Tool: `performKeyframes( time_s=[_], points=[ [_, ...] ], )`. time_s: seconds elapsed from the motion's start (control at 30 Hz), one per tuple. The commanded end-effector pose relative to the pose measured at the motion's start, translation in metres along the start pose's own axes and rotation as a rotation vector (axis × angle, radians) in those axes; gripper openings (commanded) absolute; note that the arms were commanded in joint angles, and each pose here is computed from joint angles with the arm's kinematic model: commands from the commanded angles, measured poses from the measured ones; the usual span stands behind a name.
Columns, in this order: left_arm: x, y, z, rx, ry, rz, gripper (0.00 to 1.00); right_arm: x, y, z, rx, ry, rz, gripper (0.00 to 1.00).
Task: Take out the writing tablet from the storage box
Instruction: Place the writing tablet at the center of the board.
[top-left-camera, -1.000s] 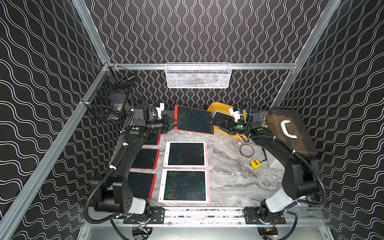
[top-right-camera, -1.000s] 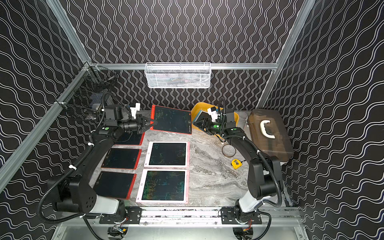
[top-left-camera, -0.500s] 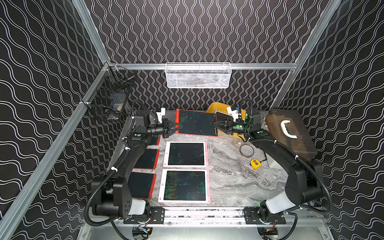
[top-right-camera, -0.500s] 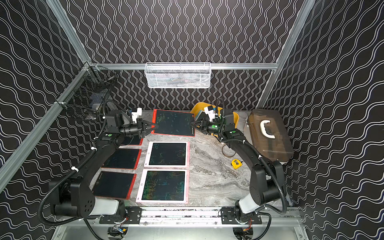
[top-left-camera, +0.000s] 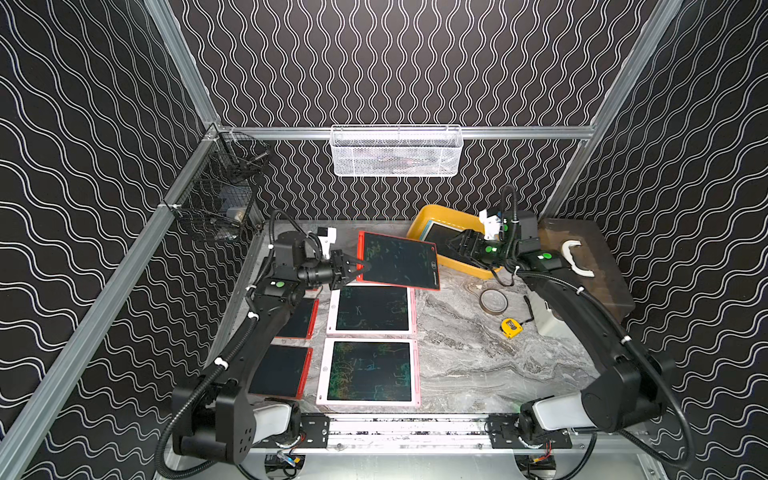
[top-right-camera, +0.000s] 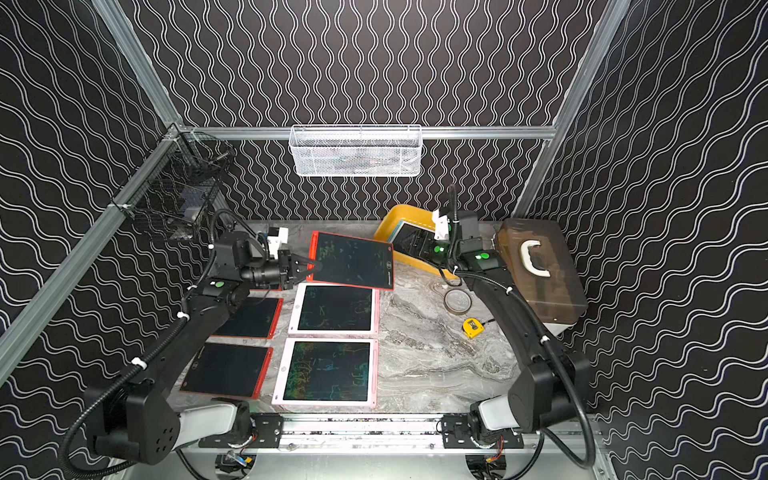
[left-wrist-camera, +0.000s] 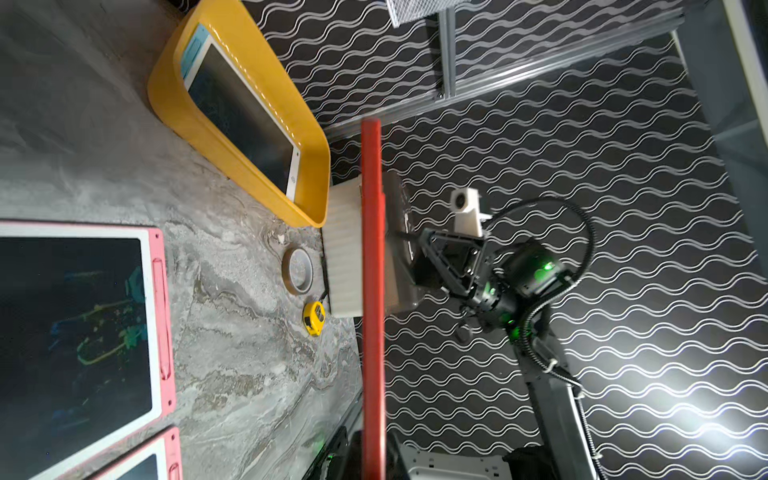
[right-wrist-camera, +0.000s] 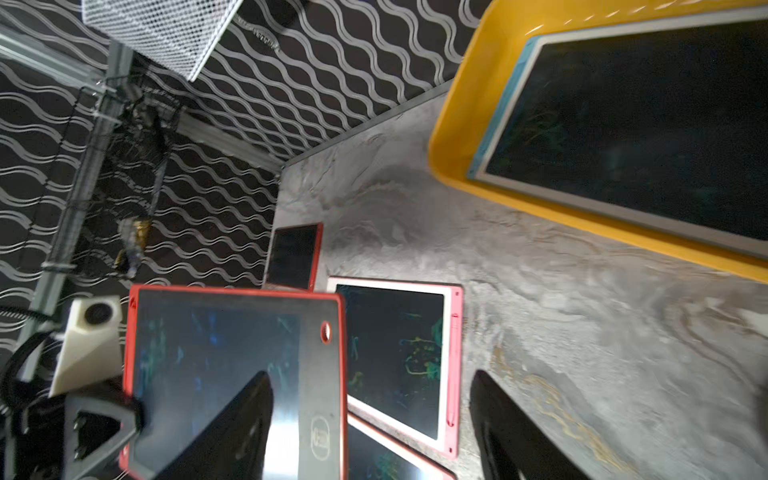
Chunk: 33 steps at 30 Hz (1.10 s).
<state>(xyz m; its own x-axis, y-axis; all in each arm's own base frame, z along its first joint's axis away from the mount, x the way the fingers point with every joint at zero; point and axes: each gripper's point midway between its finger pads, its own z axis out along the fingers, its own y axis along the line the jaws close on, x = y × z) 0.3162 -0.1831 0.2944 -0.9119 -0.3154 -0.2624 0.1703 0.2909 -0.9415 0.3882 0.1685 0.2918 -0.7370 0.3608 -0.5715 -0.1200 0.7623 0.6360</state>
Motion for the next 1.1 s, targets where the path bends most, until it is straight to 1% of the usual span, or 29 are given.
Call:
performKeyframes(
  time_s=[0.0,0.07,0.13,0.23,0.37,0.5,0.63,0.73,0.87,0.97,1.07],
  points=[
    [0.019,0.006,0.005,-0.059,-0.004,0.027,0.00,-0.003,-0.022,-0.033,0.180,-0.063,-0.015,0.81],
    [0.033,0.008,0.008,-0.074,-0.002,0.028,0.00,-0.004,-0.023,-0.054,0.215,-0.098,-0.018,0.83],
    [0.049,0.014,0.012,-0.104,0.009,0.020,0.00,-0.002,-0.022,-0.076,0.233,-0.127,-0.014,0.89],
    [0.073,0.023,0.022,-0.141,0.032,0.007,0.00,0.005,-0.020,-0.102,0.242,-0.153,-0.004,0.93],
    [0.103,0.034,0.039,-0.185,0.061,0.001,0.00,0.016,-0.019,-0.121,0.237,-0.159,0.009,1.00],
    [0.127,0.043,0.063,-0.226,0.066,0.014,0.00,0.027,-0.016,-0.126,0.199,-0.137,0.020,1.00],
    [0.141,0.044,0.088,-0.230,0.051,0.022,0.00,0.040,-0.012,-0.134,0.171,-0.110,0.014,1.00],
    [0.150,0.045,0.105,-0.252,0.063,0.045,0.00,0.050,-0.007,-0.144,0.144,-0.084,0.005,1.00],
    [0.154,0.048,0.118,-0.274,0.041,0.039,0.00,0.068,0.000,-0.161,0.114,-0.026,0.007,1.00],
    [0.160,0.058,0.123,-0.330,0.032,0.051,0.00,0.076,-0.002,-0.172,0.126,-0.033,-0.002,1.00],
    [0.175,0.062,0.132,-0.348,0.036,0.052,0.00,0.079,-0.005,-0.176,0.145,-0.044,-0.020,1.00]
  ],
)
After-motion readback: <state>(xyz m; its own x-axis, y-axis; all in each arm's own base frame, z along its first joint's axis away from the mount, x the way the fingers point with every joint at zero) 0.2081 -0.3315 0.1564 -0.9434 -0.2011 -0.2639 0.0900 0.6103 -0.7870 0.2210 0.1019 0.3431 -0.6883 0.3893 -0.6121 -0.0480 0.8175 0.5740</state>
